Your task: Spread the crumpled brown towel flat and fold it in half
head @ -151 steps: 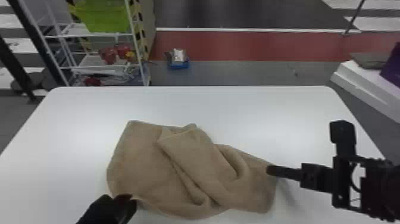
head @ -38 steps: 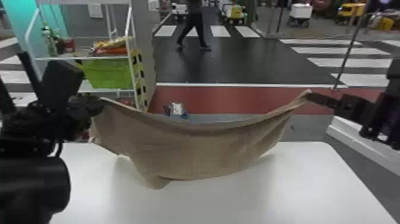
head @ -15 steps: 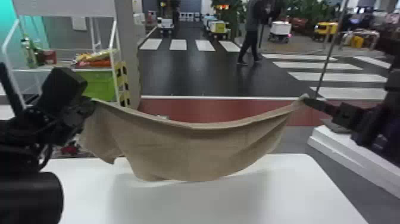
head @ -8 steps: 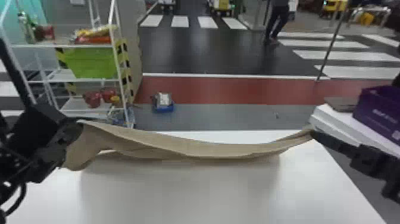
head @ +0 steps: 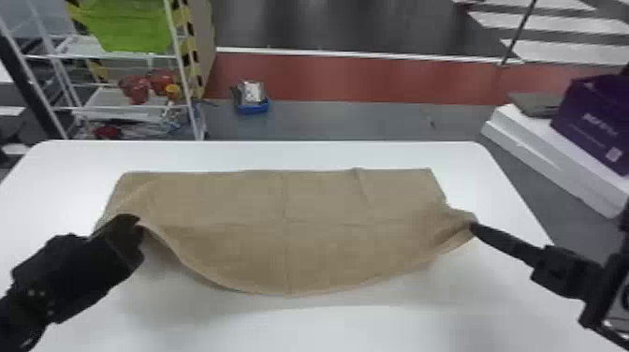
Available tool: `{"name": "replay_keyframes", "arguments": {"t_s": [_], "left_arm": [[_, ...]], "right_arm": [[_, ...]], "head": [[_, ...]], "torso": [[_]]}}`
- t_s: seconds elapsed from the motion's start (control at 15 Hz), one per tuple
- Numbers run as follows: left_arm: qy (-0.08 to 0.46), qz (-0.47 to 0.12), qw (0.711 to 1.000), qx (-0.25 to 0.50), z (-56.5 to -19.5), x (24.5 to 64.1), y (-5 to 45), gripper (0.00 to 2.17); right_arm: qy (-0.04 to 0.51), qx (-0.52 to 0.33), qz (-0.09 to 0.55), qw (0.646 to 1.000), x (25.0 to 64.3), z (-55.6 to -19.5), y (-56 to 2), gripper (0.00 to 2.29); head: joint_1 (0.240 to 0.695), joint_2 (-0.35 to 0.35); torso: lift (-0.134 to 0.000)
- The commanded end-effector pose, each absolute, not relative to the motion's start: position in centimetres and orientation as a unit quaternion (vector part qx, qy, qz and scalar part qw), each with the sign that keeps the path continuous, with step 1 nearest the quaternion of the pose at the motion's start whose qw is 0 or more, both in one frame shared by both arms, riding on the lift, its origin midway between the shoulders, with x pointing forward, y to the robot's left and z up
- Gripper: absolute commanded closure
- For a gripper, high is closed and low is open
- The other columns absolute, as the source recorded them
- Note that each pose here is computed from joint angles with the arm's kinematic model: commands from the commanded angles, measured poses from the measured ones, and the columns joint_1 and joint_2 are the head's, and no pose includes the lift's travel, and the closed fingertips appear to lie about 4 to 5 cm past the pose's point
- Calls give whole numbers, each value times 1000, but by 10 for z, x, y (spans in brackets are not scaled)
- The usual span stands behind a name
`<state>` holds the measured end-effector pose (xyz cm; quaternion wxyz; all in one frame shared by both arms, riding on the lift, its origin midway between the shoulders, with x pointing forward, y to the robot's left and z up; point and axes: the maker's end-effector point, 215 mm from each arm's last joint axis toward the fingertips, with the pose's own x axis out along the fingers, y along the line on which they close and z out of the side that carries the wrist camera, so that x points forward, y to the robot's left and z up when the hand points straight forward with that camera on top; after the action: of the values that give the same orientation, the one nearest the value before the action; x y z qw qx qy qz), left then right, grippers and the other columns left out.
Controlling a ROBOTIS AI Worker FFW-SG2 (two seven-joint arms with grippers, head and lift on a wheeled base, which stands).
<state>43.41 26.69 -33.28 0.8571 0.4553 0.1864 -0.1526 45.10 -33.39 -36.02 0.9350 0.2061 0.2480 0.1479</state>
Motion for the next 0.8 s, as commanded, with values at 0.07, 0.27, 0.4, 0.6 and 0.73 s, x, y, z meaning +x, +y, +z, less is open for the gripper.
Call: {"name": "replay_keyframes", "arguments": {"t_s": [0.07, 0.27, 0.4, 0.6, 0.73], "left_arm": [[198, -185, 829, 490, -363, 415, 273, 1413], [212, -190, 808, 516, -379, 411, 282, 711], [222, -186, 798, 529, -384, 410, 289, 191], [228, -163, 788, 549, -385, 411, 303, 147], [230, -148, 780, 563, -388, 413, 311, 154]], "right_arm": [[277, 205, 135, 929, 429, -387, -345, 1241], [285, 209, 129, 926, 421, -394, -350, 1214], [298, 219, 128, 920, 414, -396, -350, 859], [300, 227, 119, 919, 409, -392, -359, 518], [297, 230, 110, 920, 406, -387, -368, 279]], "head": [[695, -86], [695, -94], [695, -94], [695, -85], [695, -79]], "torso": [[-134], [-134], [-134], [-134], [-134]]}}
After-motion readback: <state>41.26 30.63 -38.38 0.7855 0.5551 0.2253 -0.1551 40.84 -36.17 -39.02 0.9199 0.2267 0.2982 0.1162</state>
